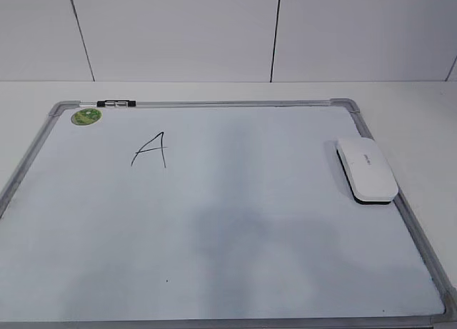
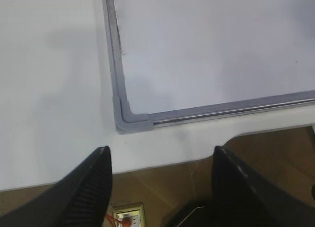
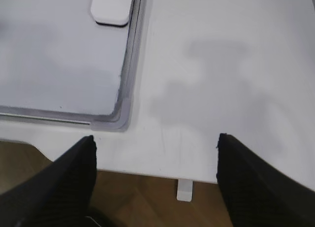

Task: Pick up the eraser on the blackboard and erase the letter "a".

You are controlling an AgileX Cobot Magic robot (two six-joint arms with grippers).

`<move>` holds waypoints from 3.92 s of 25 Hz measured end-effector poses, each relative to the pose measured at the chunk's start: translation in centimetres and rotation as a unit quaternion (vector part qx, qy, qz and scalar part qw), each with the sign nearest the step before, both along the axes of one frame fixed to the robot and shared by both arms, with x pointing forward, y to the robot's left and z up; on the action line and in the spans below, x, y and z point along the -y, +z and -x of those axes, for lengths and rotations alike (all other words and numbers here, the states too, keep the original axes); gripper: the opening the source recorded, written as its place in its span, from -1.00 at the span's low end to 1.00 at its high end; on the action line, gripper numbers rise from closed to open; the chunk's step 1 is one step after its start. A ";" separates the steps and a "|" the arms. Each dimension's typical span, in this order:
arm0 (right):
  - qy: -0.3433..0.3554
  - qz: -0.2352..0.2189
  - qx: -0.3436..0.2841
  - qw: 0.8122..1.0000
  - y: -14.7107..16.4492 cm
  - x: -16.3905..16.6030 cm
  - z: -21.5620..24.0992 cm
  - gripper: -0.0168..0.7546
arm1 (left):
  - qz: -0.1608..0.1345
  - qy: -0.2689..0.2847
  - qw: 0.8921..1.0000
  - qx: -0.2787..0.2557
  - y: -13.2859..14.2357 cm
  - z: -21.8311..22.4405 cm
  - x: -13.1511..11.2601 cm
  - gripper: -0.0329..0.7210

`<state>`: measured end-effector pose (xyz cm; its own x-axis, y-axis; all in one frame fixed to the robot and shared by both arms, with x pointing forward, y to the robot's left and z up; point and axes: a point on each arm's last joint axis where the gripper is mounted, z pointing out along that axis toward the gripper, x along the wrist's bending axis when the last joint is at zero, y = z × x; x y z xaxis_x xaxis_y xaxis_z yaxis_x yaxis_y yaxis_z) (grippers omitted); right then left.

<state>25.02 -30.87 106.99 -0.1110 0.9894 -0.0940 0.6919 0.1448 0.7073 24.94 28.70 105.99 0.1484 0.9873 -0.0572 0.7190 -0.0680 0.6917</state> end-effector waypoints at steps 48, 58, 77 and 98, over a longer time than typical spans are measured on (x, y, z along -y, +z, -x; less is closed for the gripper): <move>-0.094 0.001 0.081 0.992 -2.4 0.2 0.9 0.57 | -0.019 0.024 0.987 0.160 -0.3 1.9 -0.5 0.18; -0.096 0.001 0.123 0.988 -2.5 0.3 2.2 0.57 | -0.019 0.024 0.987 0.160 -0.3 1.9 -0.5 0.07; -0.096 0.002 0.123 0.988 -2.5 0.3 2.2 0.57 | -0.019 0.024 0.987 0.160 -0.3 1.9 -0.5 0.04; -0.065 -0.006 0.119 0.991 -2.5 -0.3 2.2 0.57 | -0.019 0.024 0.987 0.160 -0.3 1.9 -0.5 -0.07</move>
<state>22.84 -30.60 104.45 0.0414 0.9951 -0.0895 0.5168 0.0553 0.8543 23.05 29.16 105.65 0.1055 0.9942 0.0229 0.4668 -0.0699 0.8816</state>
